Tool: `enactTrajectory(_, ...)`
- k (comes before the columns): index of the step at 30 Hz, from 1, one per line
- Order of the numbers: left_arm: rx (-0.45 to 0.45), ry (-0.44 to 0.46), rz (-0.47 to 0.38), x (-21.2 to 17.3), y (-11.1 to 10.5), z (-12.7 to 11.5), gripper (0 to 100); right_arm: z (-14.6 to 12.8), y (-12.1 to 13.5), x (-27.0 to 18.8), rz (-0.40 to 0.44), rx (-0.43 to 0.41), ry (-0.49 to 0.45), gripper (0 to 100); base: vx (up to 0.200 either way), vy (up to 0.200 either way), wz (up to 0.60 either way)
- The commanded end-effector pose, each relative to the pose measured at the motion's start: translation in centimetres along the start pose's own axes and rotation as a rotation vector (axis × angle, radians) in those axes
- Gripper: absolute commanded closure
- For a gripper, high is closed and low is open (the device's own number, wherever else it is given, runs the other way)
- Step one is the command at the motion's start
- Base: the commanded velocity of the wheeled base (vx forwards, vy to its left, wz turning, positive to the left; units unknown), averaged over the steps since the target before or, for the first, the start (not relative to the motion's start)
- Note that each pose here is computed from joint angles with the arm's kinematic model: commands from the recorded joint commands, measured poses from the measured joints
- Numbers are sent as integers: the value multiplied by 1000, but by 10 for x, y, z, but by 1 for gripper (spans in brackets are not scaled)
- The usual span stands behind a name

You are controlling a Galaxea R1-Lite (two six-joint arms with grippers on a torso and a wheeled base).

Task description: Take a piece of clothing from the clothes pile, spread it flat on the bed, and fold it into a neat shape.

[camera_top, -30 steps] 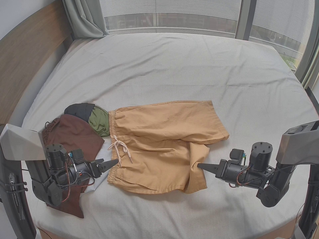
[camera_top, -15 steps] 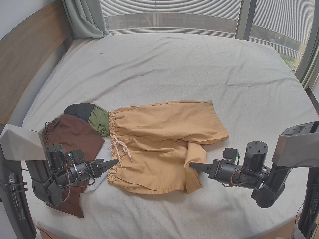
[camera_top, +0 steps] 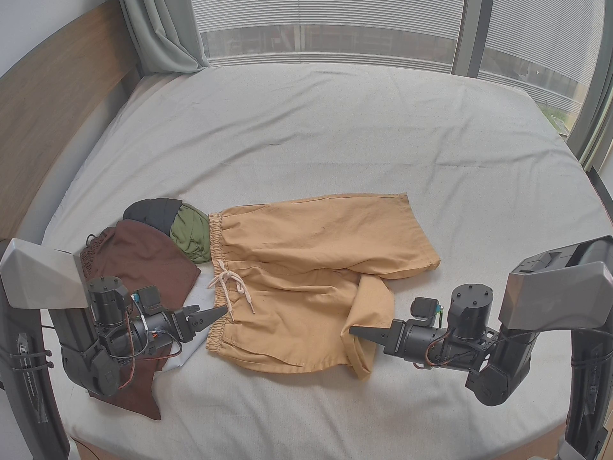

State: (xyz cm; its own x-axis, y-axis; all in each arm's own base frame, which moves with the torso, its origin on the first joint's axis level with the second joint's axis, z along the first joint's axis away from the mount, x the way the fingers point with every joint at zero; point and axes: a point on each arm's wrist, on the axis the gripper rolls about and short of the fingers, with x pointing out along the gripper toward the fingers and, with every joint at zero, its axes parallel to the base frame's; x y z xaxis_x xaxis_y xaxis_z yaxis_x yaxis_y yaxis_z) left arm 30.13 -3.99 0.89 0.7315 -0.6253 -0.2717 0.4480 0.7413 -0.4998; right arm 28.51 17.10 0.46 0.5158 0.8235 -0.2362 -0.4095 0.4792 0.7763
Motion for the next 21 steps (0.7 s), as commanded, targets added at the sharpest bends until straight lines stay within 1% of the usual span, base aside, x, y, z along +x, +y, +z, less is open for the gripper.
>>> enactTrajectory(1,1,-1,-1,0,0,0,0,-4,-7,1,-18,13,13,0,0,0,0)
enactTrajectory(10,0,1,-2,0,0,0,0,-10,-13,-13,-70,40,32,0,0,0,0)
enactTrajectory(18,-1,4,-2,0,-1,-1,0,-10,-20,-17,-101,50,20,0,0,0,0)
enactTrajectory(21,0,3,-4,1,-1,-1,0,-7,-28,-15,-113,56,8,0,0,0,0)
